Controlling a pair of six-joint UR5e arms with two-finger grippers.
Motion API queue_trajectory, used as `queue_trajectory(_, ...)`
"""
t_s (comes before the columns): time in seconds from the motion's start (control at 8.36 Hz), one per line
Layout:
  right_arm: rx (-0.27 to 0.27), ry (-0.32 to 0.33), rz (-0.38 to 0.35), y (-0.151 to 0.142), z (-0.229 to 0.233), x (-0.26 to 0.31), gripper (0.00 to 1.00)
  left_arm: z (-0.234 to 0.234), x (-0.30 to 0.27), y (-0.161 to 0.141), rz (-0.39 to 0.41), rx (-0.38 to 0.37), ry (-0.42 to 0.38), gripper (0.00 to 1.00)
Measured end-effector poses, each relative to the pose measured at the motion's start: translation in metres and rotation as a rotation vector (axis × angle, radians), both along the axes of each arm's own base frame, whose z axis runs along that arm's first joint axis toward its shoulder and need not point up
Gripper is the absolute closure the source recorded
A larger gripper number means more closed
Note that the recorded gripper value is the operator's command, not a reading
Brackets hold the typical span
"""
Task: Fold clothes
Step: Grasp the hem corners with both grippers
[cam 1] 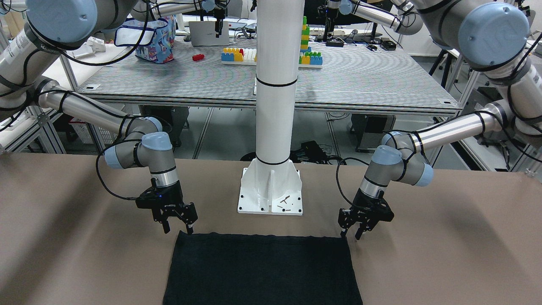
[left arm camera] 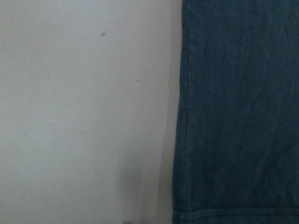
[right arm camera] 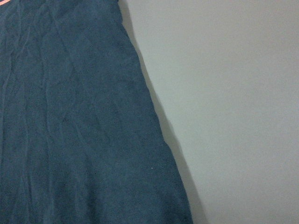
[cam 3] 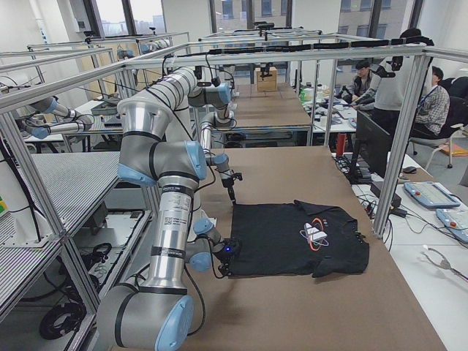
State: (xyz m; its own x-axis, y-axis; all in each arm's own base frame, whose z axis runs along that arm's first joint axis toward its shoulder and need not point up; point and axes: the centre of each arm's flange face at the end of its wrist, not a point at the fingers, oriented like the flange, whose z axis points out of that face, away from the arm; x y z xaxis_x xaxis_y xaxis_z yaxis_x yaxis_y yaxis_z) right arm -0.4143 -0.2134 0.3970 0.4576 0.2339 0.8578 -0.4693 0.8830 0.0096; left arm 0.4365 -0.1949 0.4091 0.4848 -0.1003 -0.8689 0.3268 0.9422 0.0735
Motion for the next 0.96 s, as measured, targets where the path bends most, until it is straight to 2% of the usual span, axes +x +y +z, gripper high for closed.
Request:
queue_trajectory(0.48,0.0,0.009,-0.001,0.0,0.001,-0.001,0.06,-0.001,0.009,0.01,0.023,0.003,-0.006,0.43)
queue_trajectory(0.84,0.001,0.007,-0.004,0.001,0.0,-0.003,0.06,-0.009,0.017,0.009,0.022,0.004,-0.004,0.65)
queue_trajectory(0.96,0.001,0.006,-0.005,0.001,-0.001,-0.003,0.06,-0.013,0.021,0.008,0.021,0.004,-0.009,0.68)
